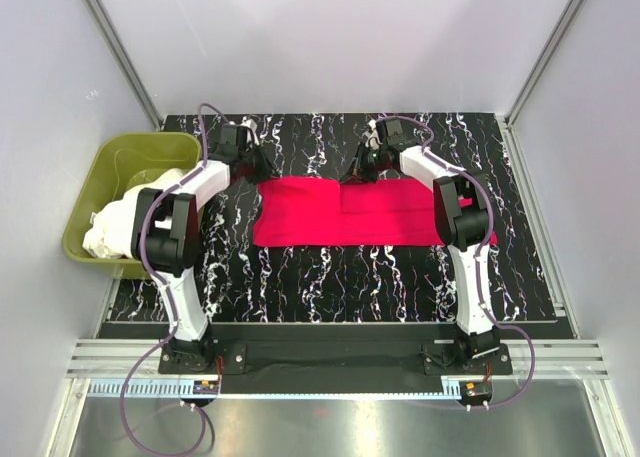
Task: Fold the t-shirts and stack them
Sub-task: Fold the tshirt
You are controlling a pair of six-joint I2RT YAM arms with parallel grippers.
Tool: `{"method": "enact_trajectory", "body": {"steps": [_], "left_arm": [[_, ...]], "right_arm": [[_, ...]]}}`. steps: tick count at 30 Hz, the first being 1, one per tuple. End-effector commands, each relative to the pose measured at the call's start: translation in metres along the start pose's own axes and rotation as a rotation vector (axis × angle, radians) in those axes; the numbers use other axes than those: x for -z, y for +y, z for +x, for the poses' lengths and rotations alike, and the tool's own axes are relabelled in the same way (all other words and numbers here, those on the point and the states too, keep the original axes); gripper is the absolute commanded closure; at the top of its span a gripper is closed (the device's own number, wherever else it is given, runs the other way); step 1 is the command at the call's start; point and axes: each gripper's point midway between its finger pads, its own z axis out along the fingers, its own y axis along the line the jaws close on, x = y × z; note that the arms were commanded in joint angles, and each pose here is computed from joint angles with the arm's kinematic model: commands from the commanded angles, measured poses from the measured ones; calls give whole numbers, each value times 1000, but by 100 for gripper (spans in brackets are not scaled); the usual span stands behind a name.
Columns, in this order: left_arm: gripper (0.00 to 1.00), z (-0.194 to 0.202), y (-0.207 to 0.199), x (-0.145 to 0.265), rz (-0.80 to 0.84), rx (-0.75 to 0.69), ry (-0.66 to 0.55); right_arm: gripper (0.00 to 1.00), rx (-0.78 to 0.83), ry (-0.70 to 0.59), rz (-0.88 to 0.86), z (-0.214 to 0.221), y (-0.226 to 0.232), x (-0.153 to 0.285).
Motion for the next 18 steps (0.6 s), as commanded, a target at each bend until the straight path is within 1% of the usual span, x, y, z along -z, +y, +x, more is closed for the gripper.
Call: {"method": "enact_trajectory", "body": {"steps": [1,7,8,18], "left_arm": [[100,-17,-23,26,59,-30,-80],[100,0,-30,45,59,-56,-61],[100,8,-30,48,55,-61,-49],[100,42,-14,60,0,-81,2]], "right_arm": [[100,42,-12,-24,-1,17,12],[100,21,10,-28,16,17,23],[100,19,14,-29,18,17,24],[100,15,32,-29,40,14,35]]}}
